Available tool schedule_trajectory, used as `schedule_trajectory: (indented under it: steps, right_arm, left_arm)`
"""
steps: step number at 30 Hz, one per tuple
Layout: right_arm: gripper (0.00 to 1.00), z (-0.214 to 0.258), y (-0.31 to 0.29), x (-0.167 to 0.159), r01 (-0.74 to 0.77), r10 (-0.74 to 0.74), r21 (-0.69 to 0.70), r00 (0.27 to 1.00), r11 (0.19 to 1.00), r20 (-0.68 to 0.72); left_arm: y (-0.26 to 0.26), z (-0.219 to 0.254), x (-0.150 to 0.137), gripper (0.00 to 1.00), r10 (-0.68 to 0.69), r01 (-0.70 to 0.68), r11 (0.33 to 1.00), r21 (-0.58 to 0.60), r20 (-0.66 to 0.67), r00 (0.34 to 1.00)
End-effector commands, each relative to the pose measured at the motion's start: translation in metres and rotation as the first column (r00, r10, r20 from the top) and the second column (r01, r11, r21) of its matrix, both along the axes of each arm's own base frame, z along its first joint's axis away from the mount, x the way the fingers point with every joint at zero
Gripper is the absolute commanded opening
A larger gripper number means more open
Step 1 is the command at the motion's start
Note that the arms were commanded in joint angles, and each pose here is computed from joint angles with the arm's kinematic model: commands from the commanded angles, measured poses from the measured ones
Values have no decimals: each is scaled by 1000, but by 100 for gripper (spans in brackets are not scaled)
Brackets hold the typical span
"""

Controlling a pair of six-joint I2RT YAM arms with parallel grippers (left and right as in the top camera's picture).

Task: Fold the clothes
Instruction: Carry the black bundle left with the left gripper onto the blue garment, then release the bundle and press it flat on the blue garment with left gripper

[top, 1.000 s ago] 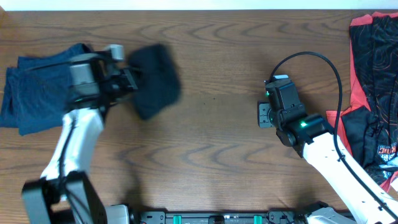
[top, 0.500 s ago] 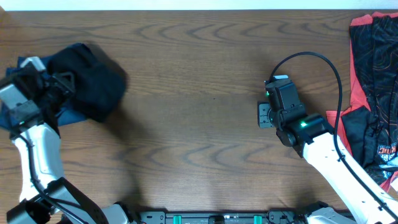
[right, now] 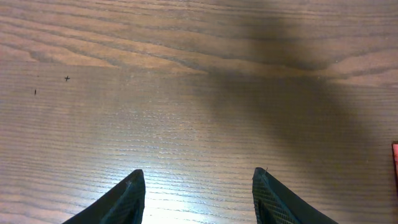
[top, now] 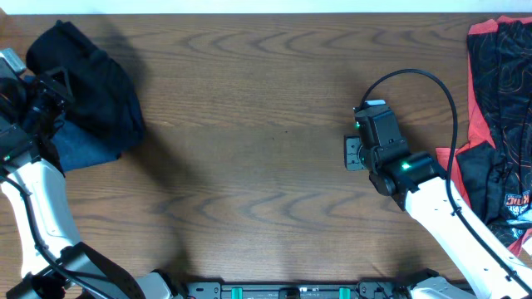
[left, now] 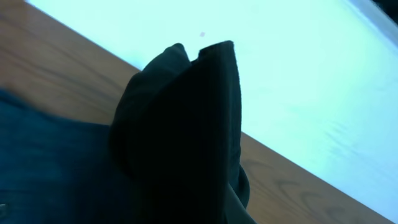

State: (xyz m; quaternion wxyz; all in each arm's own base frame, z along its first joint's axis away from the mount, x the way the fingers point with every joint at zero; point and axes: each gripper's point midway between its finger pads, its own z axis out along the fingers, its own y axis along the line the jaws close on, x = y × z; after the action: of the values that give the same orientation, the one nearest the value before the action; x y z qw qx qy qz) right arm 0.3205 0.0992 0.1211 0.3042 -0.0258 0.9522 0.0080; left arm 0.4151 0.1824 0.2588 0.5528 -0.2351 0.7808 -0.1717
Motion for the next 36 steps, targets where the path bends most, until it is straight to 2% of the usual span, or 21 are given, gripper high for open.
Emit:
schedule_trajectory:
  steps: [1,7,15,16,17,20,21,23,26,31,36]
  right_arm:
    - [54,7,-6,2,16,-16,-4,1000,1000,24]
    - [54,6,-6,1,16,-16,-6,1000,1000,20]
    - [54,5,-5,-1,11,-11,-3,1000,1000,7]
    - [54,4,-5,-1,10,-10,-1,1000,1000,4]
    - [54,4,-5,-2,12,-12,3,1000,1000,1]
    - [54,2,-5,-4,17,-17,3,1000,1000,-9]
    - [54,2,-6,-5,17,-17,1,1000,1000,-12]
    - [54,1,-6,-6,17,-17,-1,1000,1000,-18]
    - [55,1,-6,-6,17,-17,-2,1000,1000,-18]
    - [55,1,-6,-6,17,-17,-2,1000,1000,-18]
    - [55,1,-6,-6,21,-21,1,1000,1000,-18]
  left_arm:
    - [27,2,2,6,100,-99,992,82,-10,995]
    - [62,-44,3,6,230,-215,969,125,-120,966]
    - [121,-91,-24,6,436,-403,898,175,-234,869]
    - [128,-96,-28,9,456,-422,889,179,-245,856]
    - [135,-99,-34,23,477,-443,878,183,-253,842]
    - [153,-101,-51,76,540,-530,840,115,-259,801]
    - [159,-99,-58,85,567,-570,819,68,-255,783]
    - [162,-92,-61,99,566,-583,813,-6,-232,791]
    - [153,-65,-51,98,488,-499,864,-65,-140,862]
    - [115,-25,-32,98,339,-341,936,-88,-31,940]
    - [63,-23,-7,98,148,-149,983,-109,-17,989]
